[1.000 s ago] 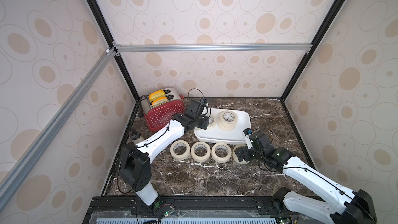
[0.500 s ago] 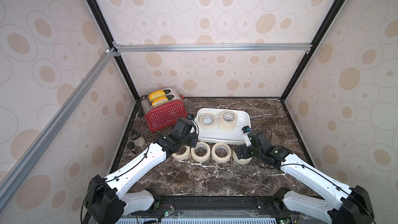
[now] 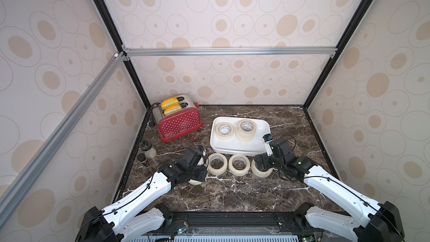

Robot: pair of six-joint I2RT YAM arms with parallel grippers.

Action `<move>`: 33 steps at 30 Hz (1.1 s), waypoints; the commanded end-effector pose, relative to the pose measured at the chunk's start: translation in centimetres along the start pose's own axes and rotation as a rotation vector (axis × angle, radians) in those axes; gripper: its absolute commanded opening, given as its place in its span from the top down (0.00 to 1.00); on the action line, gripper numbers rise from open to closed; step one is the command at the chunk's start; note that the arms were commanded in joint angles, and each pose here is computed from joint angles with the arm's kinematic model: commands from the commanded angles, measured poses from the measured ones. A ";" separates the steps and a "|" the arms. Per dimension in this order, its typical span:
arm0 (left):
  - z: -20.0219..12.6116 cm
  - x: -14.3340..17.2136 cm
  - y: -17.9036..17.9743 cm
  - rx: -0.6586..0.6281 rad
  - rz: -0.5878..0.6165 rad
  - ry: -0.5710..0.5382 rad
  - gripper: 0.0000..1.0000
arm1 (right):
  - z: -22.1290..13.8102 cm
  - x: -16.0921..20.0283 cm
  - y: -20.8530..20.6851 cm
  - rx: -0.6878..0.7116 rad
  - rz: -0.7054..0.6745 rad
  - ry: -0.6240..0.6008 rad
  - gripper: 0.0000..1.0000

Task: Take out the art tape in the storage box
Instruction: Place the art tape at the center of the board.

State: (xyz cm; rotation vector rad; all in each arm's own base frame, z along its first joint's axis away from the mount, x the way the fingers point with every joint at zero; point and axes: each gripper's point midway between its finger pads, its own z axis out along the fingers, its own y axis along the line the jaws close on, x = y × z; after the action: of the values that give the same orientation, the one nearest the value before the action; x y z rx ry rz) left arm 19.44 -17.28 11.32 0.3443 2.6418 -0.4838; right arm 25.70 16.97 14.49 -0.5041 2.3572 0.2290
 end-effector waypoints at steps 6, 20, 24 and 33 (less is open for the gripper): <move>-0.3 2.8 -1.5 0.102 -0.045 0.085 1.00 | -0.3 -1.4 -0.1 -0.004 0.010 -0.030 0.00; 1.4 5.2 0.2 0.033 -0.056 0.142 1.00 | 0.1 -1.2 -0.1 -0.011 0.019 -0.017 0.00; 2.1 5.3 1.0 -0.011 -0.047 0.146 1.00 | 0.1 -1.1 -0.1 -0.009 0.015 -0.015 0.00; 3.4 5.1 1.5 -0.046 -0.030 0.152 0.85 | 0.1 -0.9 -0.1 -0.014 0.018 -0.013 0.00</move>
State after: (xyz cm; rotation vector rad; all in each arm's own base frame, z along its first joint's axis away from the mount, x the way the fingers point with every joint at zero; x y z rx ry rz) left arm 16.12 -16.28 5.74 0.3180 2.8299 -0.4501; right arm 26.05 17.07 14.24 -0.4970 2.3681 0.2489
